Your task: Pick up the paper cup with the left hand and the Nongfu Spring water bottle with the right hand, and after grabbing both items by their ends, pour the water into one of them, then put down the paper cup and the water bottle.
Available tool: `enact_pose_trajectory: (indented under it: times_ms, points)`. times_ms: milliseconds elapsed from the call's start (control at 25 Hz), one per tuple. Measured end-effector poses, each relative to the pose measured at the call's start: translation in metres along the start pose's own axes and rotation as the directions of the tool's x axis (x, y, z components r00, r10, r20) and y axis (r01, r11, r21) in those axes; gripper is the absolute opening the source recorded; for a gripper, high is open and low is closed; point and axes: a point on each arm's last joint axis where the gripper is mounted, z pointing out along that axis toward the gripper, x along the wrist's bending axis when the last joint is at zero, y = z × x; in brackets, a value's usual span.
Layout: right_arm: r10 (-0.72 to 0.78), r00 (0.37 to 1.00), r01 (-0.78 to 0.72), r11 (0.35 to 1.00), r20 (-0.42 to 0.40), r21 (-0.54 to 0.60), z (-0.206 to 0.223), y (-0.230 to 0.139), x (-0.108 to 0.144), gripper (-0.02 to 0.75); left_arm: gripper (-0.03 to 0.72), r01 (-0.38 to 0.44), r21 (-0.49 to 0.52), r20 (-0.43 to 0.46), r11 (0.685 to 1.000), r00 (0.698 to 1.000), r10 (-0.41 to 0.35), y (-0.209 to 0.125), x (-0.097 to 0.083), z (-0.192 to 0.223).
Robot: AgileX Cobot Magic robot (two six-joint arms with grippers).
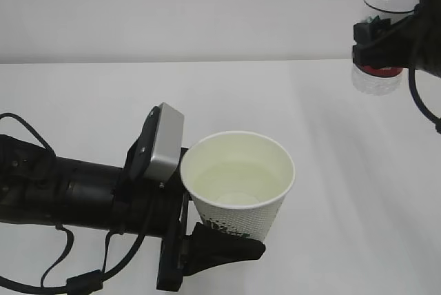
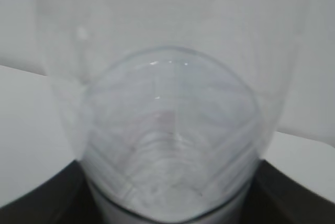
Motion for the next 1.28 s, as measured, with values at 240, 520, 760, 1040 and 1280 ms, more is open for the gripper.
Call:
enact_pose_trajectory:
  times_ms: [240,520,760,1040,1280]
  points:
    - [0.038,0.997,-0.040,0.999,0.066,0.027,0.001,-0.005,-0.023,0.469,0.526,0.003,-0.002,-0.005,1.000,1.000,-0.003,0.000,0.000,0.000]
    - [0.099,0.992,-0.101,0.995,0.072,0.023,0.001,-0.006,-0.026,0.469,0.526,0.007,0.000,-0.015,1.000,1.000,-0.007,0.000,0.001,0.000]
    - [0.144,0.989,-0.144,0.989,0.024,0.031,0.006,-0.011,-0.021,0.469,0.526,0.011,-0.003,-0.021,1.000,1.000,-0.011,0.000,0.002,0.000]
    - [0.148,0.989,-0.149,0.986,0.020,0.070,0.018,-0.025,-0.018,0.468,0.526,0.011,-0.001,-0.022,1.000,1.000,-0.011,0.000,0.002,0.000]
    - [0.145,0.989,-0.147,0.986,0.025,0.075,0.028,-0.036,-0.016,0.468,0.526,0.012,-0.002,-0.023,1.000,1.000,-0.012,0.000,0.002,0.000]
